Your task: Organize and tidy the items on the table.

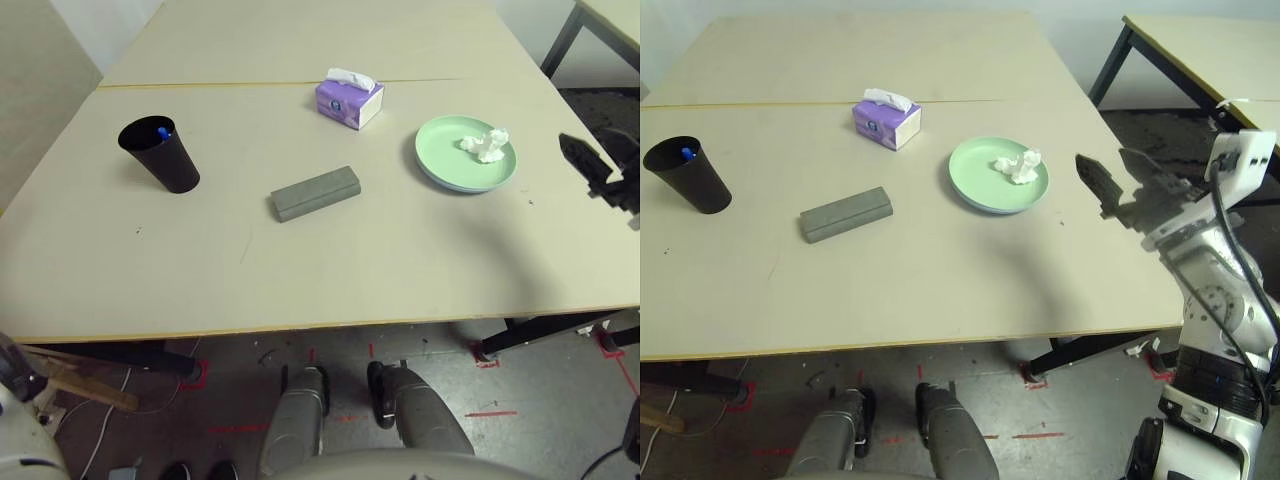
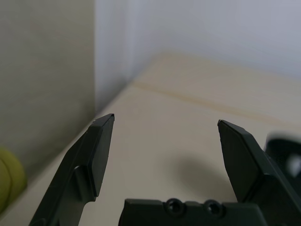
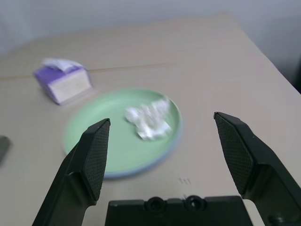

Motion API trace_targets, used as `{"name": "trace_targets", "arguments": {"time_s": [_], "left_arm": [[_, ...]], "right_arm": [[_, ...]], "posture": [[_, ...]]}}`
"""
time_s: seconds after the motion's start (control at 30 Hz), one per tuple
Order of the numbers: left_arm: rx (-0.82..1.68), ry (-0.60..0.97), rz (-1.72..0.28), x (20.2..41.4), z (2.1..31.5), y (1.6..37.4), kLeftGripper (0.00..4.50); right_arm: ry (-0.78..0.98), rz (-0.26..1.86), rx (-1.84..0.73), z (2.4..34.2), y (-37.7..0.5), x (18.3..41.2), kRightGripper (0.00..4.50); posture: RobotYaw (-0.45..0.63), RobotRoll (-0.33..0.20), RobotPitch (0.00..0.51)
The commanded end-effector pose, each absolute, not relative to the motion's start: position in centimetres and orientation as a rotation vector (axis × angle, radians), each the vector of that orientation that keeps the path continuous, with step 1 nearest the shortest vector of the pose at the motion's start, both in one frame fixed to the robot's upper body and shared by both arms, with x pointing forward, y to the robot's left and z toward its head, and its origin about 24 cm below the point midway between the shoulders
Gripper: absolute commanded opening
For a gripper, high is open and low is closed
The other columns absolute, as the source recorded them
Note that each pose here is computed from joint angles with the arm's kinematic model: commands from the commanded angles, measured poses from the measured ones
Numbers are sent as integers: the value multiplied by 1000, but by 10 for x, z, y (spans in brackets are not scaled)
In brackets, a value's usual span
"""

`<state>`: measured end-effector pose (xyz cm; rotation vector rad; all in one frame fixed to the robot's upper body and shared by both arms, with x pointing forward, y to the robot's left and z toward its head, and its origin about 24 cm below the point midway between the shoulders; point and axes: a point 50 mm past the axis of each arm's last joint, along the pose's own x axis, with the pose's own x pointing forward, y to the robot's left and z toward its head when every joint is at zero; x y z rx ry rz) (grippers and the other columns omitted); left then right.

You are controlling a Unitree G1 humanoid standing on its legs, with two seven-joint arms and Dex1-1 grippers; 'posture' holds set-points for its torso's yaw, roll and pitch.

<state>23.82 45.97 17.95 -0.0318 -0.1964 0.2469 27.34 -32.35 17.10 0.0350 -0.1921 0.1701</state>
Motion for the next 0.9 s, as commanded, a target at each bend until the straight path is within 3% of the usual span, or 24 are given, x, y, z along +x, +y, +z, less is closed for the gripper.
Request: {"name": "trace_targets", "arguments": {"time_s": [0.03,0.23,0.5,0.9], "left_arm": [[35,-111,149,246,158,443,4466],[32,-70,42,252,136,419,4466],[74,2,1,239,118,405,4466],[79,9,10,234,121,398,4466]], "right_arm": [[-199,95,1,158,-329,273,4500],[-226,21,-29,145,-335,272,4500],[-218,10,-38,129,-330,268,4500],[-199,117,-69,125,-322,271,4500]], "posture": [[-41,0,211],[-39,0,207],[-43,0,206],[-30,0,209]]}}
